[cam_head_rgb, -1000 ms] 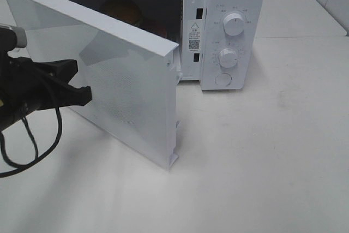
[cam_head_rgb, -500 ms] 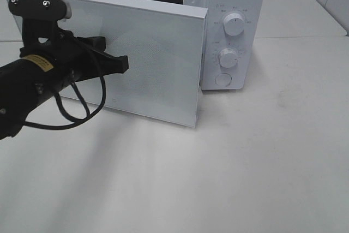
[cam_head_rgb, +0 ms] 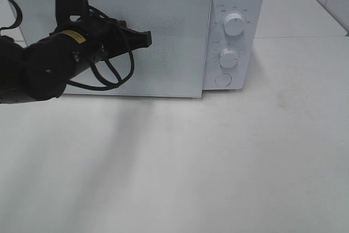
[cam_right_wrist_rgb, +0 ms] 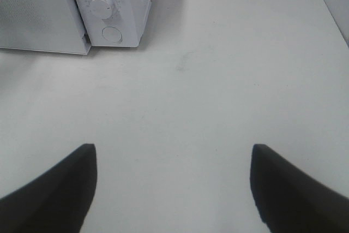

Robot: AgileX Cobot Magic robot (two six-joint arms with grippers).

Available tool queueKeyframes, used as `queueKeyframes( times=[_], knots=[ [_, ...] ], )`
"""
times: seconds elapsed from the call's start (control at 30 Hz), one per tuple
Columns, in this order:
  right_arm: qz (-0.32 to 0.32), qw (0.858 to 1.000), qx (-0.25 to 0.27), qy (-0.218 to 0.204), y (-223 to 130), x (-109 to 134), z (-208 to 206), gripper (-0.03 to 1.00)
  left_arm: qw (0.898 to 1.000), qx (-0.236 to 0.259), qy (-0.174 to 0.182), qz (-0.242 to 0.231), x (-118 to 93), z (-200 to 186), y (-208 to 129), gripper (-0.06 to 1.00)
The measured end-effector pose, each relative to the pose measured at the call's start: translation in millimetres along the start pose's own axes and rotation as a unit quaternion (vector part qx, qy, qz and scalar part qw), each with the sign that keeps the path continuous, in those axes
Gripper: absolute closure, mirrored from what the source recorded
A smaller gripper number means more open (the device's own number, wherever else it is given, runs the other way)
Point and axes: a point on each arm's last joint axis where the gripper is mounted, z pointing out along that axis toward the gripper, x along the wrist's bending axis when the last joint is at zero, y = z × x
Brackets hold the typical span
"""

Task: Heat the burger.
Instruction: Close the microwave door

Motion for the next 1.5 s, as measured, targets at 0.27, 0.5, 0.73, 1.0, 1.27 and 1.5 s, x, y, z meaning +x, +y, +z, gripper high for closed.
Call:
queueKeyframes(
  times=[0.27,0.5,0.73,1.0,1.27,1.5],
  knots=[
    [0.0,1.0,0.0,0.0,0,0,0,0.21,0.999,0.034,-0.01,0.023,-18,16,-7,0.94],
    [0.0,1.0,0.0,0.0,0,0,0,0.21,0.998,0.053,-0.005,0.021,-32,26,-12,0.94],
    [0.0,1.0,0.0,0.0,0,0,0,0.21,0.997,0.069,-0.023,0.022,-46,43,-11,0.94],
    [0.0,1.0,0.0,-0.001,0,0,0,0.21,0.996,0.074,-0.028,0.031,-49,50,-12,0.94],
    [0.0,1.0,0.0,-0.001,0,0,0,0.21,0.993,0.093,-0.052,0.058,-58,47,-9,0.94],
    [0.0,1.0,0.0,-0.001,0,0,0,0.21,0.981,0.156,-0.095,0.065,-65,30,-6,0.94]
  ],
)
